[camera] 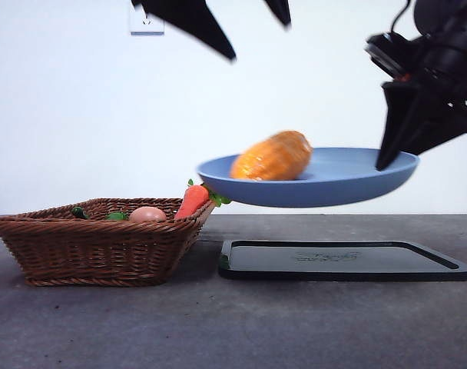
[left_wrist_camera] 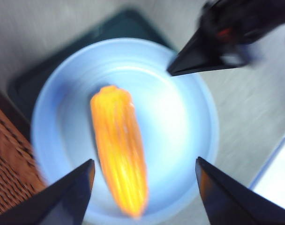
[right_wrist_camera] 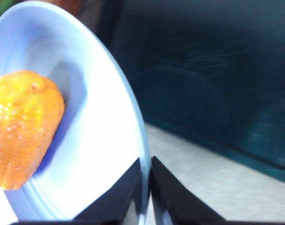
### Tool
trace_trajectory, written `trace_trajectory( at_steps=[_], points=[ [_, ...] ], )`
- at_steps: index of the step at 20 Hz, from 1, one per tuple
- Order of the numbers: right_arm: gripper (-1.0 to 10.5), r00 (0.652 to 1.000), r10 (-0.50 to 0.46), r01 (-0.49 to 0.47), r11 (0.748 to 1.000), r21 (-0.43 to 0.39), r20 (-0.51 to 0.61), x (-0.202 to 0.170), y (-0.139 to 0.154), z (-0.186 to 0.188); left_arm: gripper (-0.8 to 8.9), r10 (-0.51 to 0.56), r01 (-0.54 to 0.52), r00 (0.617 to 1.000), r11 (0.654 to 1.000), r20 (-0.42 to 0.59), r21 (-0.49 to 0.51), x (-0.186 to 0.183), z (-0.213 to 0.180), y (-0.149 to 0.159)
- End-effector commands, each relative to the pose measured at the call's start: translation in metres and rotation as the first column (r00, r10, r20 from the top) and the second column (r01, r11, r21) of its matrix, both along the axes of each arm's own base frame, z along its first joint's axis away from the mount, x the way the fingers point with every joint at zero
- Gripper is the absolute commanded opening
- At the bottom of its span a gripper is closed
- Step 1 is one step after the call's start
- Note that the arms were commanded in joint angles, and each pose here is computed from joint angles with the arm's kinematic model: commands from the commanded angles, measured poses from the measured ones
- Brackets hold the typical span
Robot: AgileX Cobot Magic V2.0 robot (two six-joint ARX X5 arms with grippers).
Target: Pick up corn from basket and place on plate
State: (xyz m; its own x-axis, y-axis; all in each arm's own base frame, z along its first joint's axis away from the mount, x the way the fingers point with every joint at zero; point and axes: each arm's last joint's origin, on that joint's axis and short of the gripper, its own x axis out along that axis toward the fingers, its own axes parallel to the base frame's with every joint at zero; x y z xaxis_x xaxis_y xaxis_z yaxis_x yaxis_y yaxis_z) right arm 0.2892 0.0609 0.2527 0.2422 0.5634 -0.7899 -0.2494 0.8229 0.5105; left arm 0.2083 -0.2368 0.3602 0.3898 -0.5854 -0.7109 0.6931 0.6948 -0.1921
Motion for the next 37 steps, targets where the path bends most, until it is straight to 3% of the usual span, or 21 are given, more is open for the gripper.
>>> trace_trajectory(
  at_steps=[1,10,16,21,25,27,31,37],
  points=[
    [0.0,0.999,-0.050,0.050,0.999,0.007,-0.003,0.015,-0.012,-0.007,3.52,-0.004,0.008,0.997,0.998,0.071,-0.063,-0.011,0.026,0.011],
    [0.0,0.982,-0.188,0.190,0.980,0.054,-0.036,0.068,-0.047,-0.061,3.52,0.015,0.023,0.982,0.980,0.189,-0.197,-0.049,0.072,0.053],
    [0.0,0.978,-0.195,0.201,0.977,0.072,-0.078,0.089,-0.049,-0.089,3.52,0.016,0.021,0.983,0.981,0.184,-0.195,-0.054,0.075,0.060],
    [0.1,0.978,-0.196,0.200,0.978,0.062,-0.075,0.090,-0.049,-0.091,3.52,0.016,0.021,0.983,0.981,0.185,-0.195,-0.054,0.075,0.060],
    [1.8,0.975,-0.195,0.202,0.978,0.056,-0.109,0.087,-0.049,-0.092,3.52,0.014,0.023,0.982,0.981,0.187,-0.193,-0.054,0.075,0.060],
    [2.1,0.975,-0.187,0.197,0.978,0.072,-0.123,0.086,-0.049,-0.091,3.52,0.013,0.023,0.982,0.981,0.187,-0.192,-0.054,0.075,0.060],
    [2.1,0.976,-0.194,0.203,0.975,0.092,-0.097,0.078,-0.054,-0.065,3.52,0.003,0.027,0.983,0.986,0.184,-0.163,-0.054,0.072,0.061],
    [2.1,0.987,-0.121,0.115,0.991,0.066,0.104,0.017,-0.048,0.033,3.51,0.039,-0.015,0.979,0.993,0.202,-0.119,-0.052,0.071,0.065]
  ],
)
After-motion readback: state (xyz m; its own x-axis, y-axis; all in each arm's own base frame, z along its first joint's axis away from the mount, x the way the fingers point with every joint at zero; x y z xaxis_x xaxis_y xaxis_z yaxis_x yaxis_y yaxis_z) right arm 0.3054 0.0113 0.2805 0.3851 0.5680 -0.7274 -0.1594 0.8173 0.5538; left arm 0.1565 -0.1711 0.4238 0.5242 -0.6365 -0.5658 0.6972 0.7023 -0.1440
